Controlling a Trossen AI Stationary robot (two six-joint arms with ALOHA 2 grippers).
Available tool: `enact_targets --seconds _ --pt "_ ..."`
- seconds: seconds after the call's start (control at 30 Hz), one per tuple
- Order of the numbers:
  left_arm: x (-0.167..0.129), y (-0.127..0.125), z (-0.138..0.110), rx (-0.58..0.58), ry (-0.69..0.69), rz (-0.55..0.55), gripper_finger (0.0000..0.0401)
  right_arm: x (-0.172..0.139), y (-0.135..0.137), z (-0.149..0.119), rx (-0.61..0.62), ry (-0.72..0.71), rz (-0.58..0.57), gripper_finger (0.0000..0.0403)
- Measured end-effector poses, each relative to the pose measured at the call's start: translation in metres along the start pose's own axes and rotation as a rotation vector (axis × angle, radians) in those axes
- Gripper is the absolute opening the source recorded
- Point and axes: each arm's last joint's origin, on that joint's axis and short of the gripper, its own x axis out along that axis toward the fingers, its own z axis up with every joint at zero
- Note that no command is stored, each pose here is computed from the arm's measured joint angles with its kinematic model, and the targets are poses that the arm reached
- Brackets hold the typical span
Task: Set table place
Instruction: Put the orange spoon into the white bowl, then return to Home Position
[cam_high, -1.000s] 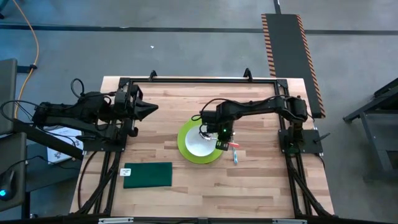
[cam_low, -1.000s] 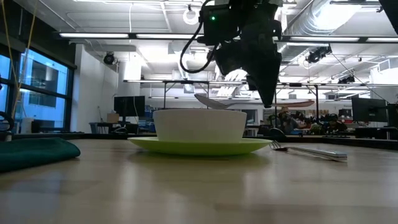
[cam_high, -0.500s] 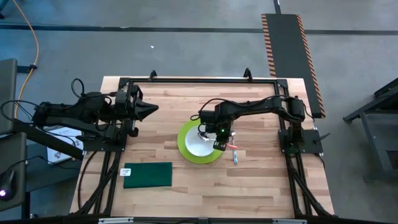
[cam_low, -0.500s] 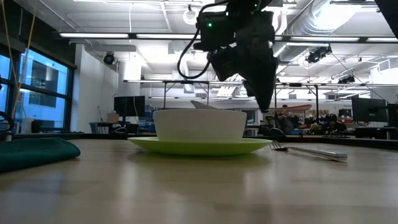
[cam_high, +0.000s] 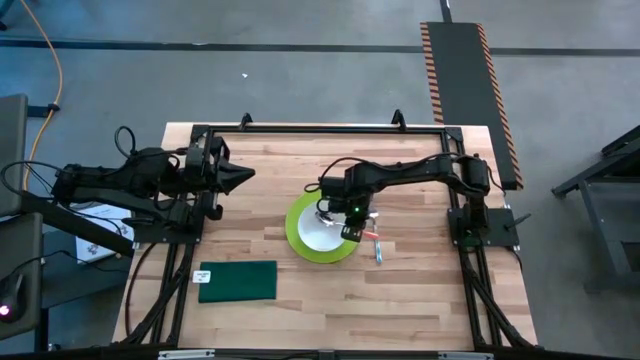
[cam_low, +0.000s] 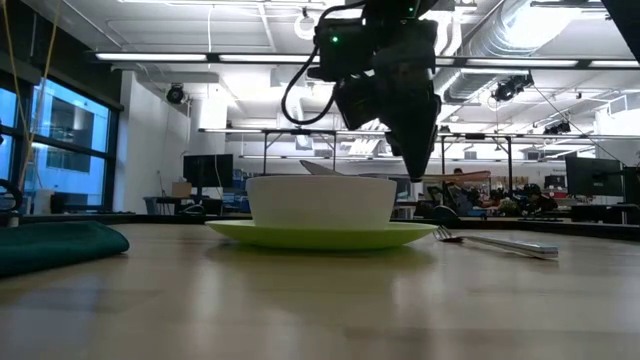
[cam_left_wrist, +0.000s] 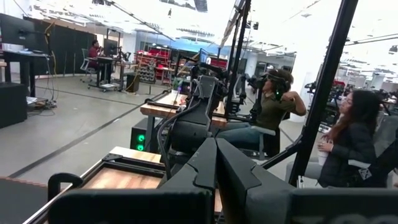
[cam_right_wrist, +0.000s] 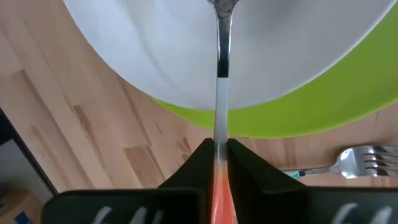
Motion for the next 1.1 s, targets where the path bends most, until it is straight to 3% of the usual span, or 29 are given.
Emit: enact_targets --seconds 0.3,0.83,1.1 --pt "0.0 0.0 0.0 0.001 0.004 0.007 0.0 0.0 0.0 0.002 -0.013 -0.021 0.004 0.0061" --pt "0.0 0.001 -0.002 0.005 0.023 0.023 0.0 -0.001 0.001 0.003 -0.027 -0.035 0.007 0.0064" --pt "0.0 0.001 -0.002 0.005 0.023 0.023 0.0 -0.026 0.011 0.009 -0.106 -0.068 0.003 0.0064"
